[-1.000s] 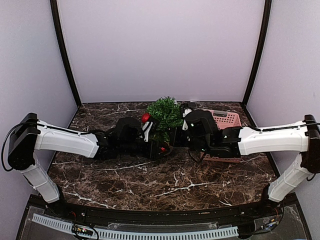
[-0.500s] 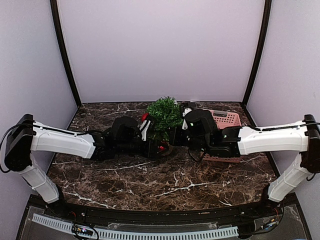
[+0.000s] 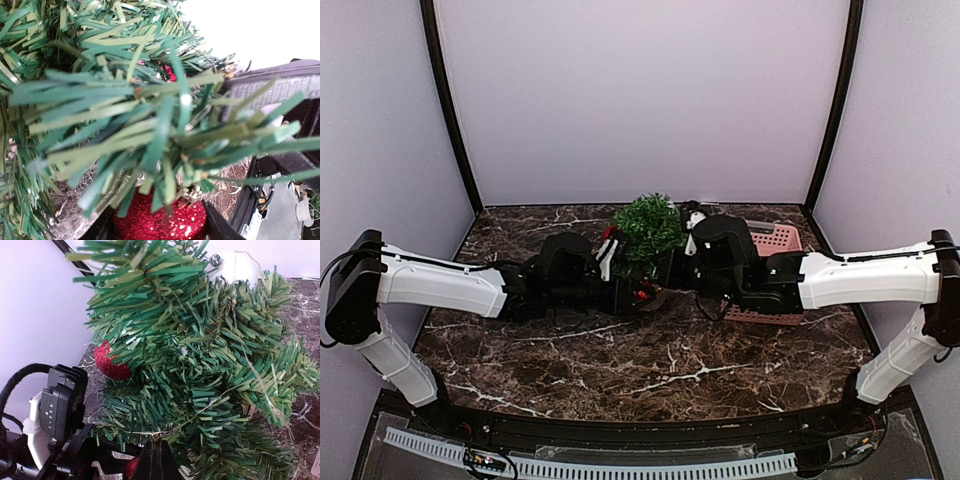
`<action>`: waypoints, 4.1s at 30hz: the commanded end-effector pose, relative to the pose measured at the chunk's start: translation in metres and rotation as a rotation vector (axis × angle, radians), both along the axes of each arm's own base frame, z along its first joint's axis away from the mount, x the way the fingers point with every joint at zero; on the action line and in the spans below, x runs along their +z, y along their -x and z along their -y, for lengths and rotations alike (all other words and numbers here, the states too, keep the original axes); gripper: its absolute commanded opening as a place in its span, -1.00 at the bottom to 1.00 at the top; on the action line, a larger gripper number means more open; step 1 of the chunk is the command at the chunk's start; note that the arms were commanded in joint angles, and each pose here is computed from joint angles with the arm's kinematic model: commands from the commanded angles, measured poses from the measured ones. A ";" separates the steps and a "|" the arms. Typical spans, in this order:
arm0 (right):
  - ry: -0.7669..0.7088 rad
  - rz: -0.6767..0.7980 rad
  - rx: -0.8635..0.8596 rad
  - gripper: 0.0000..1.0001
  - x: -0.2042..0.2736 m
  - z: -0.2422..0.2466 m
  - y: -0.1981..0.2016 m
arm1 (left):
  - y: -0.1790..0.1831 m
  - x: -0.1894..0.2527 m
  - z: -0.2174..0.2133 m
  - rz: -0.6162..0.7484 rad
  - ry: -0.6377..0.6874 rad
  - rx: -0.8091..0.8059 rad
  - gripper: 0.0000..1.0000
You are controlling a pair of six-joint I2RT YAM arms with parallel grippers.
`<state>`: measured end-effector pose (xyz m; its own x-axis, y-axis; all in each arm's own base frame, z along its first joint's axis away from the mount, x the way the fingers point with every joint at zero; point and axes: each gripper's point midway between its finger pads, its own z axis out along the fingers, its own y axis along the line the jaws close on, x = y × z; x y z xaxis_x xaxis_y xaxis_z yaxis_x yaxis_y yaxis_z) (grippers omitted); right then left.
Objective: Decorate the small christmas tree
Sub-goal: Hang the ornament ball on the branch, then reset both arms
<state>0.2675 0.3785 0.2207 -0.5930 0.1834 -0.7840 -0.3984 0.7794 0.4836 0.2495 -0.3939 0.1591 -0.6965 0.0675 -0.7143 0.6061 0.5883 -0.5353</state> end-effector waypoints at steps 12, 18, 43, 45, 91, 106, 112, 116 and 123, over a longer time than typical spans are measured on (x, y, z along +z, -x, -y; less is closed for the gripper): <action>-0.043 0.035 -0.005 -1.00 0.015 -0.003 0.001 | -0.004 0.007 -0.004 -0.013 0.028 0.037 -0.14; -0.014 0.026 -0.019 -1.00 0.007 -0.005 -0.002 | -0.006 0.002 -0.004 -0.032 0.024 0.032 -0.13; 0.033 0.024 -0.106 -1.00 -0.011 0.002 -0.014 | -0.024 -0.011 0.002 -0.024 0.005 0.075 -0.13; 0.036 0.023 -0.108 -1.00 -0.013 0.002 -0.015 | -0.025 -0.011 0.003 -0.016 0.006 0.074 -0.12; 0.076 0.147 0.014 0.31 0.054 0.036 0.011 | 0.007 0.045 -0.117 0.035 -0.080 0.146 0.83; 0.085 0.175 -0.090 0.97 0.036 0.135 -0.104 | -0.151 0.063 -0.244 0.233 -0.134 0.472 0.94; 0.108 0.134 -0.245 0.97 -0.011 0.222 -0.146 | -0.176 0.028 -0.350 0.272 -0.166 0.711 0.93; 0.136 0.128 -0.357 0.97 -0.032 0.286 -0.152 | -0.156 0.017 -0.422 0.318 -0.198 0.929 0.97; 0.191 0.287 -0.544 0.97 -0.016 0.365 -0.119 | -0.104 0.006 -0.459 0.425 -0.289 1.071 0.98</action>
<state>0.3981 0.0306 0.1566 -0.4280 0.2921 -0.8553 0.0270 0.9500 0.3110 0.3639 0.0566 0.1324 -0.3634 -0.2993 -0.8822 -0.1707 0.9523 -0.2528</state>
